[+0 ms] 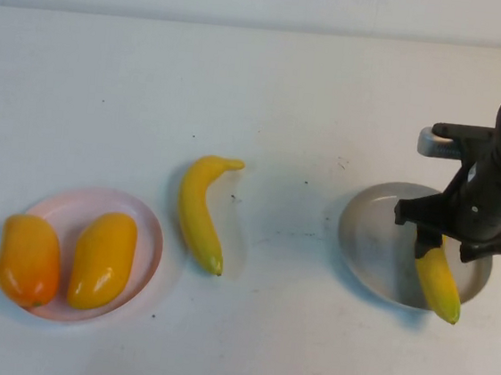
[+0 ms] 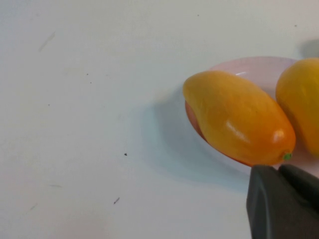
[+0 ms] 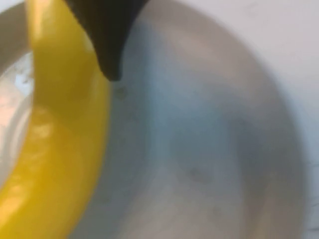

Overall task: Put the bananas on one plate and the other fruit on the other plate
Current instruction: Put another type of fruit in the right plate

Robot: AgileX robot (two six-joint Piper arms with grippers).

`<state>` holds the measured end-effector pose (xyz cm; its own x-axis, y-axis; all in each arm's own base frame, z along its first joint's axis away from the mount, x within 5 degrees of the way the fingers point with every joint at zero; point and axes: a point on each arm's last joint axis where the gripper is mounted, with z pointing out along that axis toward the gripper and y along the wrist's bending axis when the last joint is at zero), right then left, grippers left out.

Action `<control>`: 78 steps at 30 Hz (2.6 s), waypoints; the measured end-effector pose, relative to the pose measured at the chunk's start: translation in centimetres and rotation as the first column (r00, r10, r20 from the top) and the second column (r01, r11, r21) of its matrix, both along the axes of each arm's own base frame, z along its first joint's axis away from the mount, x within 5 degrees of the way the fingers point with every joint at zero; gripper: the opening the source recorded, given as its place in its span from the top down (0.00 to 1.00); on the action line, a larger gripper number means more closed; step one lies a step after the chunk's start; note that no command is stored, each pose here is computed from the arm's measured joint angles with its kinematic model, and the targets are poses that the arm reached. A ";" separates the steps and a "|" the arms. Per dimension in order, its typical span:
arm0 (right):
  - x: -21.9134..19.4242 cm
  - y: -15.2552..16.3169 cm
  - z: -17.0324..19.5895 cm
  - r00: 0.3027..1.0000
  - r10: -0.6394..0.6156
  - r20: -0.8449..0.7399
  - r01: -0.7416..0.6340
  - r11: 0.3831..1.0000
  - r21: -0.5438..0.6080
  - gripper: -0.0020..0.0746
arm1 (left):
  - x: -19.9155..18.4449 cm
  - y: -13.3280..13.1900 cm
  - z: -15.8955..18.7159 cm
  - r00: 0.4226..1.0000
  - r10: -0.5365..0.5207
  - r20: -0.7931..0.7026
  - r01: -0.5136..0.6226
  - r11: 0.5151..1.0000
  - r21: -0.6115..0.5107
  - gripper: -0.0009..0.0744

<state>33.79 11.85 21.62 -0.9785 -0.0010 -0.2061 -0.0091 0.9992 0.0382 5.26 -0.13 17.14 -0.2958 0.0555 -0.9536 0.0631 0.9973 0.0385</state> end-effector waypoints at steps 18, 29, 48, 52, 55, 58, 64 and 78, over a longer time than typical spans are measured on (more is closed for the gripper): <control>0.5 19.9 3.8 0.884 0.443 0.153 -0.458 0.885 0.086 0.43 | 0.0 0.0 0.0 1.000 0.000 0.000 0.000 1.000 0.000 0.99; 4.3 24.8 0.2 0.884 0.441 0.156 -0.460 0.881 0.115 0.31 | 0.0 0.0 0.0 1.000 0.000 0.000 0.000 1.000 0.000 0.99; 4.6 25.2 -2.4 0.891 0.442 0.104 -0.452 0.885 0.112 0.53 | 0.0 0.0 0.0 1.000 0.000 0.000 0.000 1.000 0.000 0.99; 4.3 24.8 -0.4 0.888 0.441 0.127 -0.455 0.883 0.118 0.55 | 0.0 0.0 0.0 1.000 0.000 0.000 0.000 1.000 0.000 0.99; 3.5 23.8 3.8 0.888 0.420 0.187 -0.446 0.885 0.130 0.55 | 0.0 0.0 0.0 1.000 0.000 0.000 0.000 1.000 0.000 0.99; 2.9 21.6 7.7 0.896 0.377 0.236 -0.413 0.902 0.124 0.55 | 0.0 0.0 0.0 1.000 0.000 0.000 0.000 1.000 0.000 0.99; 1.7 15.6 9.9 0.948 0.246 0.204 -0.261 0.964 0.051 0.55 | 0.0 0.0 0.0 1.000 0.000 0.000 0.000 1.000 0.000 0.99; 0.3 5.2 0.8 0.999 -0.047 -0.021 0.048 0.998 0.050 0.47 | 0.0 0.0 0.0 1.000 0.000 0.000 0.000 1.000 0.000 0.99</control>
<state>34.09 17.09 22.46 -0.9812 0.0556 -0.1850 0.0396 0.9953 0.0887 5.26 -0.13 17.14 -0.2958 0.0555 -0.9536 0.0631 0.9973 0.0385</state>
